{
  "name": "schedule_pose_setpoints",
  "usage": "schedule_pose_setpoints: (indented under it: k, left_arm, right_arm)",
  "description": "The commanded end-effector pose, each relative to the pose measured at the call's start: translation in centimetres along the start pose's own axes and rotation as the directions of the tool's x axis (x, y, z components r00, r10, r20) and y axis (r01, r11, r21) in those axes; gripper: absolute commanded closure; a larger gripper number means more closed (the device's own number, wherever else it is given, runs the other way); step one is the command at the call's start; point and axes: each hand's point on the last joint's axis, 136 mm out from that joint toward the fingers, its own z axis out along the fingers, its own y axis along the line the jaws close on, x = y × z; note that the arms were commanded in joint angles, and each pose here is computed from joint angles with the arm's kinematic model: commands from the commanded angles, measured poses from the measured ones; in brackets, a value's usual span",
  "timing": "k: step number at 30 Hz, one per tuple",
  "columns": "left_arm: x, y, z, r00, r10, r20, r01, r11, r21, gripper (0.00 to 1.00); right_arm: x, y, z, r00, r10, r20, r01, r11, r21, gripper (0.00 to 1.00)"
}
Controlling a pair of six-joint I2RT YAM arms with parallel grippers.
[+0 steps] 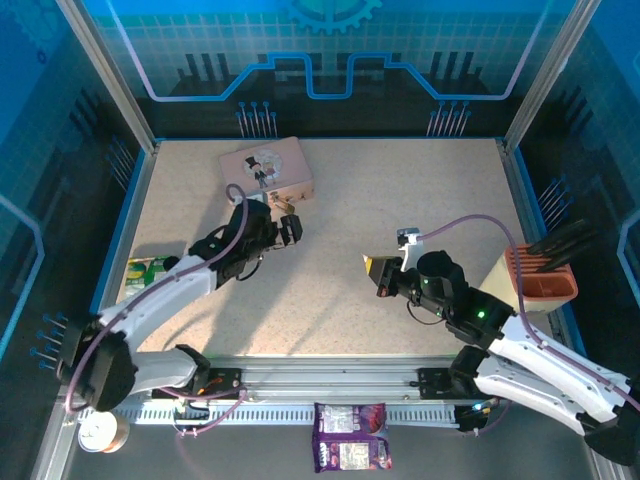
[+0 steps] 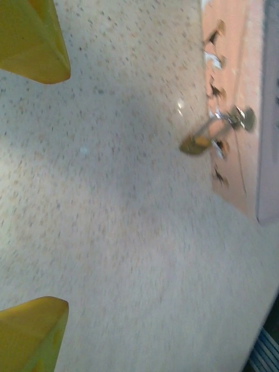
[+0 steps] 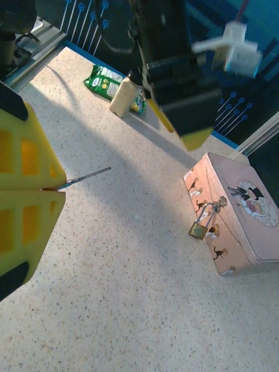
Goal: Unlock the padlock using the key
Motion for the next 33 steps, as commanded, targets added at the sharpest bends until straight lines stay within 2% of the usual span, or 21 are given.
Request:
schedule_pose_setpoints:
  k: [1, 4, 9, 13, 20, 23, 25, 27, 33]
  left_arm:
    - [-1.4, 0.6, 2.3, 0.993, -0.116, 0.038, 0.118, 0.992, -0.041, 0.05]
    - [-2.2, 0.2, 5.1, 0.98, -0.192, 0.055, 0.192, 0.981, -0.01, 0.08]
    - [-3.3, 0.1, 9.4, 0.967, -0.247, 0.067, 0.249, 0.968, -0.014, 0.1]
    - [-3.6, 0.7, 12.4, 0.953, -0.278, 0.119, 0.28, 0.96, -0.007, 0.11]
    - [-4.4, 1.9, 15.7, 0.93, -0.326, 0.172, 0.336, 0.941, -0.035, 0.12]
    - [-4.6, 2.5, 16.7, 0.922, -0.339, 0.186, 0.355, 0.933, -0.056, 0.17]
    - [-4.7, 2.9, 17.3, 0.92, -0.338, 0.198, 0.357, 0.932, -0.07, 0.26]
    - [-4.7, 3.2, 17.8, 0.916, -0.346, 0.205, 0.368, 0.926, -0.084, 0.31]
    - [-4.8, 4.0, 19.1, 0.91, -0.356, 0.214, 0.387, 0.913, -0.126, 0.38]
  right_arm:
    - [-0.6, 0.2, -1.0, 0.998, -0.05, 0.024, 0.049, 0.998, 0.025, 1.0]
    - [0.0, -0.2, -1.2, 0.999, -0.051, 0.02, 0.05, 0.998, 0.04, 1.0]
    - [0.5, -0.6, -1.6, 0.999, -0.042, 0.029, 0.041, 0.999, 0.032, 1.0]
    - [1.0, -0.9, -1.9, 0.999, -0.044, 0.027, 0.043, 0.999, 0.025, 1.0]
    - [1.8, -1.0, -2.0, 0.999, -0.044, 0.01, 0.044, 0.999, 0.003, 1.0]
    - [2.0, -1.1, -2.1, 0.999, -0.053, 0.007, 0.053, 0.999, 0.002, 1.0]
    - [1.9, -1.3, -2.3, 0.999, -0.053, 0.013, 0.053, 0.999, 0.003, 1.0]
    - [1.9, -1.2, -2.5, 0.999, -0.044, 0.02, 0.045, 0.999, -0.006, 1.0]
    - [2.0, -1.2, -2.7, 0.999, -0.039, 0.016, 0.039, 0.999, -0.021, 1.0]
